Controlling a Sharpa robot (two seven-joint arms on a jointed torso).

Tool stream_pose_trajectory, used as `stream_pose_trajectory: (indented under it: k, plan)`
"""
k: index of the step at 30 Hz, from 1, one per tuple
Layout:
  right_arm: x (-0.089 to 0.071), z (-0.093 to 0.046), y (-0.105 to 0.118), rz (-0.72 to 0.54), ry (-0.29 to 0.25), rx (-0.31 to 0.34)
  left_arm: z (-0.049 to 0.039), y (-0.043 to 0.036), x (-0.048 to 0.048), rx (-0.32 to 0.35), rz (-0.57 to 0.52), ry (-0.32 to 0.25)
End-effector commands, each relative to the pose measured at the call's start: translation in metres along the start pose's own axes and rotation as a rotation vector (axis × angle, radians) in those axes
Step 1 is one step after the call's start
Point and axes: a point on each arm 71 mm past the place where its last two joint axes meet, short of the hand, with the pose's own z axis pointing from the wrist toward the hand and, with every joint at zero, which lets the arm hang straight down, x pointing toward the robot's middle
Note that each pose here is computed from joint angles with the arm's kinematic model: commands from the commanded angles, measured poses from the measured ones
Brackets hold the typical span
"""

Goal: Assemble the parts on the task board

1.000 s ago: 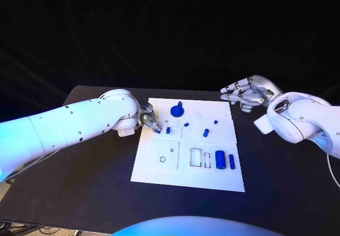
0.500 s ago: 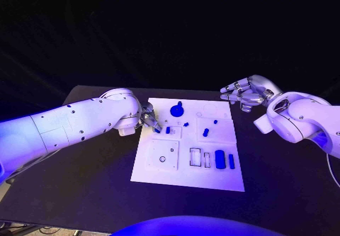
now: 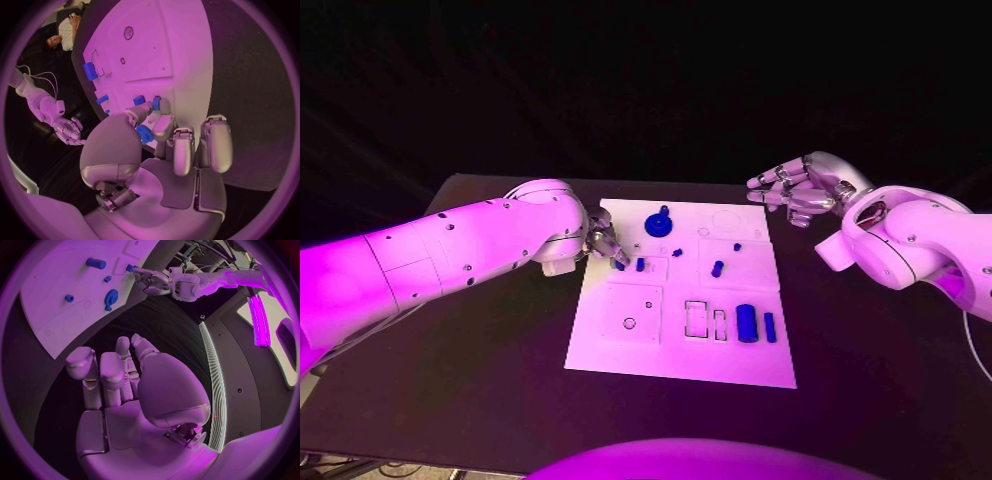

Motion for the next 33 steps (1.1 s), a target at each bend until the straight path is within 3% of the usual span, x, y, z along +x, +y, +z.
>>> stream_pose_trajectory:
  k: [1,20,33]
  plan:
    - [0.0016,-0.0002,0.0007,-0.006,0.013,-0.005,0.0016,-0.002,0.0076,-0.003,0.022,0.045]
    - [0.0014,-0.0007,0.0007,-0.006,0.013,-0.004,0.0038,0.001,0.0054,-0.023,0.015,0.037]
    - [0.0008,-0.0008,0.0002,-0.007,0.012,-0.003,0.001,0.0016,0.0014,-0.002,-0.022,-0.015]
